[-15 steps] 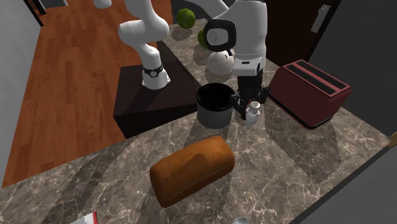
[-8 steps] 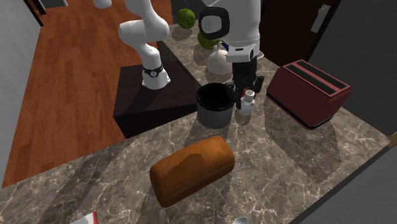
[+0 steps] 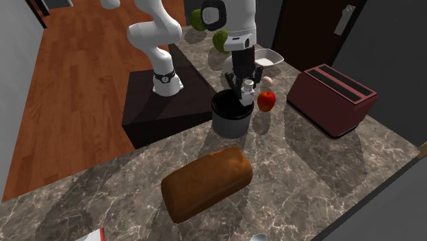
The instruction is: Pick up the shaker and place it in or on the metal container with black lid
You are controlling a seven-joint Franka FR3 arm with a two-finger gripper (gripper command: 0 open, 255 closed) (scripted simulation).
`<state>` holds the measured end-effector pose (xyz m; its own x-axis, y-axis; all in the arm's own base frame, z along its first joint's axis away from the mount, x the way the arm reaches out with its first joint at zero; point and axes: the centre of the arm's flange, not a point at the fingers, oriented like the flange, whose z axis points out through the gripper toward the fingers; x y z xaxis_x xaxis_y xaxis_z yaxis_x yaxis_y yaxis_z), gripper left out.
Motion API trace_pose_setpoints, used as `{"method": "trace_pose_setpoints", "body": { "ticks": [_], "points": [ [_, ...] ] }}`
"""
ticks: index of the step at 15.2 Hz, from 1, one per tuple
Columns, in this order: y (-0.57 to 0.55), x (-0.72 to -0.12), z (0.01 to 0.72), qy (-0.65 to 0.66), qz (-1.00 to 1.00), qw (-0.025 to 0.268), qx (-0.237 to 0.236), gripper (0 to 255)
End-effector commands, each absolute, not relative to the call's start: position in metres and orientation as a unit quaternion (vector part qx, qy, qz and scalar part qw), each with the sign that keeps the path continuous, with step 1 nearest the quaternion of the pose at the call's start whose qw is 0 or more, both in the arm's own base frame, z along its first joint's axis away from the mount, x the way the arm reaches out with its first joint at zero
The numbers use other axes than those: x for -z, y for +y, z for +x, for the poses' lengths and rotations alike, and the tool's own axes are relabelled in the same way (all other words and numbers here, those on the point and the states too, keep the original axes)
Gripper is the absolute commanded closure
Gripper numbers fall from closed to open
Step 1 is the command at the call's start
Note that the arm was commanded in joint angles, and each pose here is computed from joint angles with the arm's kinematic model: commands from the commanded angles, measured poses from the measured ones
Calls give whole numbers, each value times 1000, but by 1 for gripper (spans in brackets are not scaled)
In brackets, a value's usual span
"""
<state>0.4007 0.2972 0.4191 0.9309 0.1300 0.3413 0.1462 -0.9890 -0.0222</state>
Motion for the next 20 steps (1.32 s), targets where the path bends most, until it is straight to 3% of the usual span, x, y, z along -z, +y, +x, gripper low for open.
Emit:
{"method": "trace_pose_setpoints", "body": {
  "ticks": [1,6,20],
  "points": [
    [291,-419,375,-69,-982,24,172,255],
    [278,-417,314,-69,-982,24,172,255],
    [278,-355,314,-69,-982,24,172,255]
  ]
}}
